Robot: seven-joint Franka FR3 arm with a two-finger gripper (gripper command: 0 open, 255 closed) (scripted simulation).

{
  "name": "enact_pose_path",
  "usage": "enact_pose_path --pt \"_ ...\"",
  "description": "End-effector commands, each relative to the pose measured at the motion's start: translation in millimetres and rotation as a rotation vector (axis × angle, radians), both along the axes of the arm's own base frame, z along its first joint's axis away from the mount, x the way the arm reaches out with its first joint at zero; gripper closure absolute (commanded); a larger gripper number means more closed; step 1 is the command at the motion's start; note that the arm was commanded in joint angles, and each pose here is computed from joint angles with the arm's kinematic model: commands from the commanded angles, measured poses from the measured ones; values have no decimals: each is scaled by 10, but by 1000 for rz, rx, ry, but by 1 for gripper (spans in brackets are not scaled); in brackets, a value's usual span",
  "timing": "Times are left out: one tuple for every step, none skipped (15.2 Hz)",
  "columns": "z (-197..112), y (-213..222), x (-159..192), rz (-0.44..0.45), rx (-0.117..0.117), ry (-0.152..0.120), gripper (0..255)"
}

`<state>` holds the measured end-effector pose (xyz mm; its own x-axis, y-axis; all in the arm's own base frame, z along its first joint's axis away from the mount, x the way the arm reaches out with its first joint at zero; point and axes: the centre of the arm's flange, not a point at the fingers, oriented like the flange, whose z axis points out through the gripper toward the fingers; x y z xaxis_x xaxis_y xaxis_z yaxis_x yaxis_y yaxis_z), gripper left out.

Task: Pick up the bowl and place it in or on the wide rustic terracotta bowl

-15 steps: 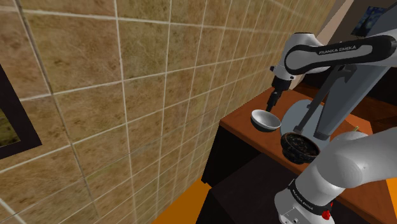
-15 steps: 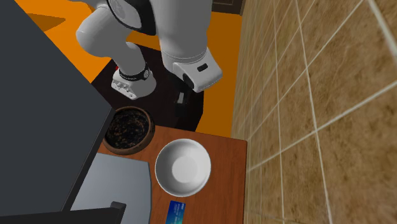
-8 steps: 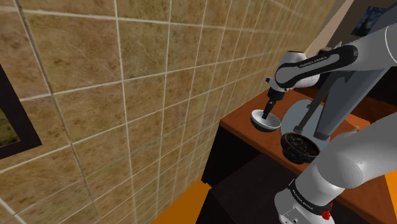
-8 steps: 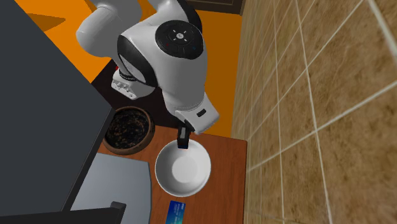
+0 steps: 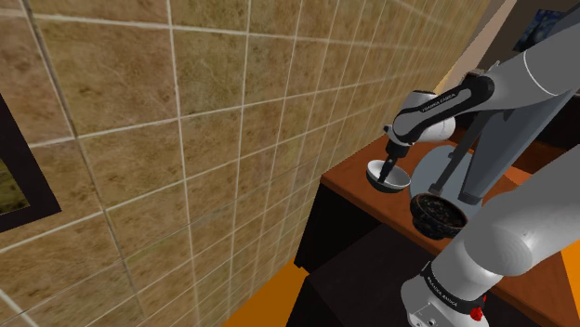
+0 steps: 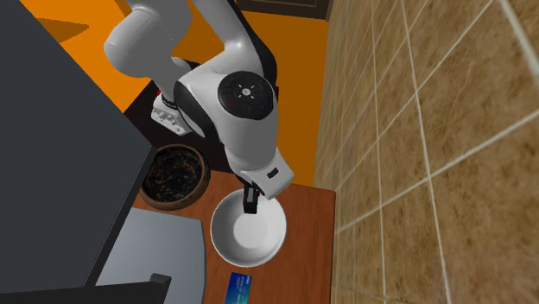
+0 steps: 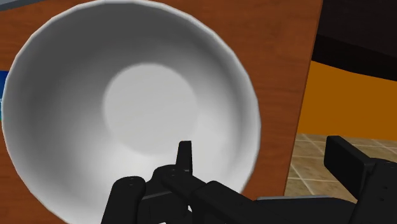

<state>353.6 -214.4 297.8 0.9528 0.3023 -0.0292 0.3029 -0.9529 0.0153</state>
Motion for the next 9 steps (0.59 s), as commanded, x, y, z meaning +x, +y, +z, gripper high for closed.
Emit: enact_pose_path --pt "-84 3 -7 0 0 -1 0" --pt "-84 3 -7 0 0 -1 0" --pt "-84 3 -7 0 0 -1 0" --pt "-84 3 -7 0 0 -1 0" --pt "-84 3 -7 0 0 -1 0" --pt "-84 3 -7 0 0 -1 0" --pt "-84 3 -7 0 0 -1 0" --pt "-84 3 -7 0 0 -1 0" --pt "-84 3 -7 0 0 -1 255"
